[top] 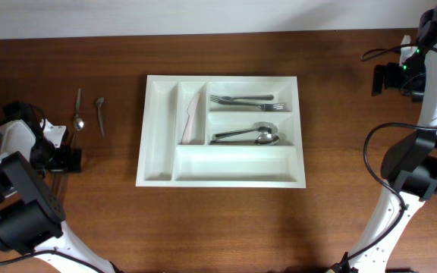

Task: Pack container
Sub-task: 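Lower the left gripper around the tongs and close on them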

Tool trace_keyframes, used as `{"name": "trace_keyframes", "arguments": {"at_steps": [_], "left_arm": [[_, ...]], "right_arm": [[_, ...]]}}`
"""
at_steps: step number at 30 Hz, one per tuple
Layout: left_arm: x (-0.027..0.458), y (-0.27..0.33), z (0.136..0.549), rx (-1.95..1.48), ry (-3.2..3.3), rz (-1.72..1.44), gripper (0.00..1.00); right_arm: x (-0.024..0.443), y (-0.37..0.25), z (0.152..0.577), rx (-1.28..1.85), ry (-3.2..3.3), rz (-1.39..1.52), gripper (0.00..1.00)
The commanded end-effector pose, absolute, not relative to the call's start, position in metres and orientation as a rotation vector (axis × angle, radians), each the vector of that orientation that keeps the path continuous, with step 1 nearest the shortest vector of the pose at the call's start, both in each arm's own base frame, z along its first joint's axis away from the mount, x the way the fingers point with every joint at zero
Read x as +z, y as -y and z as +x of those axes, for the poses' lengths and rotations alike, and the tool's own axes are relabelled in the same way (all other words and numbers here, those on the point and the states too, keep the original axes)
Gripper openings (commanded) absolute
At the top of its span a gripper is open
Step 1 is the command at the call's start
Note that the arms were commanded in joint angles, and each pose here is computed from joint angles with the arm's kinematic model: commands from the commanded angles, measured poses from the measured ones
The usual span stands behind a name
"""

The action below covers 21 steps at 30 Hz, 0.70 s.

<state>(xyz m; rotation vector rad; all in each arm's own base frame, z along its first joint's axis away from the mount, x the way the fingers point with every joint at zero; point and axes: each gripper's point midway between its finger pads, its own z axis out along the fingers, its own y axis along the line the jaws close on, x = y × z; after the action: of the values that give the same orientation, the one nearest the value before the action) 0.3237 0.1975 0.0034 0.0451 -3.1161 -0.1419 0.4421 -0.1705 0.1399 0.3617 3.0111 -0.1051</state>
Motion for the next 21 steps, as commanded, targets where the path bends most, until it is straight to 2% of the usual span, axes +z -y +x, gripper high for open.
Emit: {"name": "trace_keyframes", "arguments": {"at_steps": [1,21], "left_arm": [[0.0001,-0.1908,0.3248,-0.075,3.137,0.025,0.99],[-0.0005,-0.1883,0.3325,-0.036,3.178,0.03,0.99]], "right_arm": [[0.1404,0.1697,0.4415,-0.097,-3.012,0.352,0.99],[0.1404,0.1697,0.4415,-0.097,-3.012,0.352,0.99]]}}
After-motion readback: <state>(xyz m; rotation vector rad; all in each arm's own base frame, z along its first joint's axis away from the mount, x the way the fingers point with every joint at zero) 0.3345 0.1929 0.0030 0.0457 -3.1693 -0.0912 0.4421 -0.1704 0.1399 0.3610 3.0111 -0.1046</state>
